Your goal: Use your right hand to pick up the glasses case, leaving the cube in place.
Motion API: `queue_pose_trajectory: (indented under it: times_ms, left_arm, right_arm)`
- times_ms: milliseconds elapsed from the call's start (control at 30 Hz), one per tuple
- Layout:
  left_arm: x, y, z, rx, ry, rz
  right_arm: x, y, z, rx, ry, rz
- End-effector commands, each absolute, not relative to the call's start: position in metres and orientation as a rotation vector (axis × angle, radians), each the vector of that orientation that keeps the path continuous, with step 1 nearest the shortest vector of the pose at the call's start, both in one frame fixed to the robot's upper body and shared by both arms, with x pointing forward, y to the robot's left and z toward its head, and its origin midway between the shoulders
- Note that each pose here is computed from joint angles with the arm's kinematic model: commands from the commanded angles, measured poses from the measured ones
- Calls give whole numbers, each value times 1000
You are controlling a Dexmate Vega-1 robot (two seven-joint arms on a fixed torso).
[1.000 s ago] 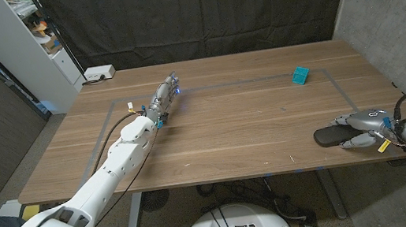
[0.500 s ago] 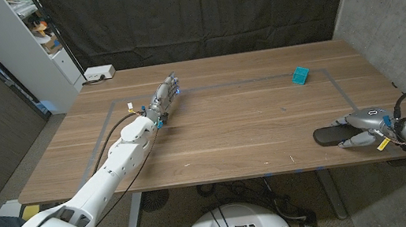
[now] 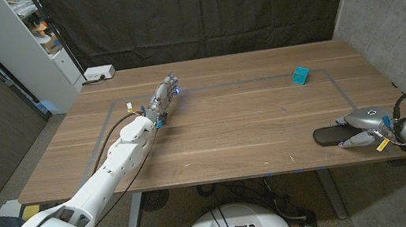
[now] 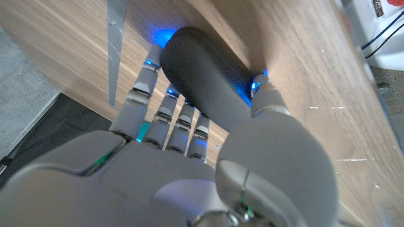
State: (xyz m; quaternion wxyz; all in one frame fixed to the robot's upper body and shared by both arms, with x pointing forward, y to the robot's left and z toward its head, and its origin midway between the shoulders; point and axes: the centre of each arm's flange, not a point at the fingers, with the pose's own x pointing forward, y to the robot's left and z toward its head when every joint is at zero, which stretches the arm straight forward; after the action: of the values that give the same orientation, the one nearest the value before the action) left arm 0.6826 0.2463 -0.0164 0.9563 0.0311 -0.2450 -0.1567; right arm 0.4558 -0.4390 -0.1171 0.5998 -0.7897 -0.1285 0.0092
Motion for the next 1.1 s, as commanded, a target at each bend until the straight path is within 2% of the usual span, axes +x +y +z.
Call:
queue_pose_trajectory:
  times_ms: [33,1100]
  left_arm:
    - [681,250,-16,65,-499,-310]
    - [685,253,-17,43,-505,-322]
  right_arm:
    - [451,-437,-109,-1818,-317,-12]
    - [435,-430,-81,-1803,-357,-66]
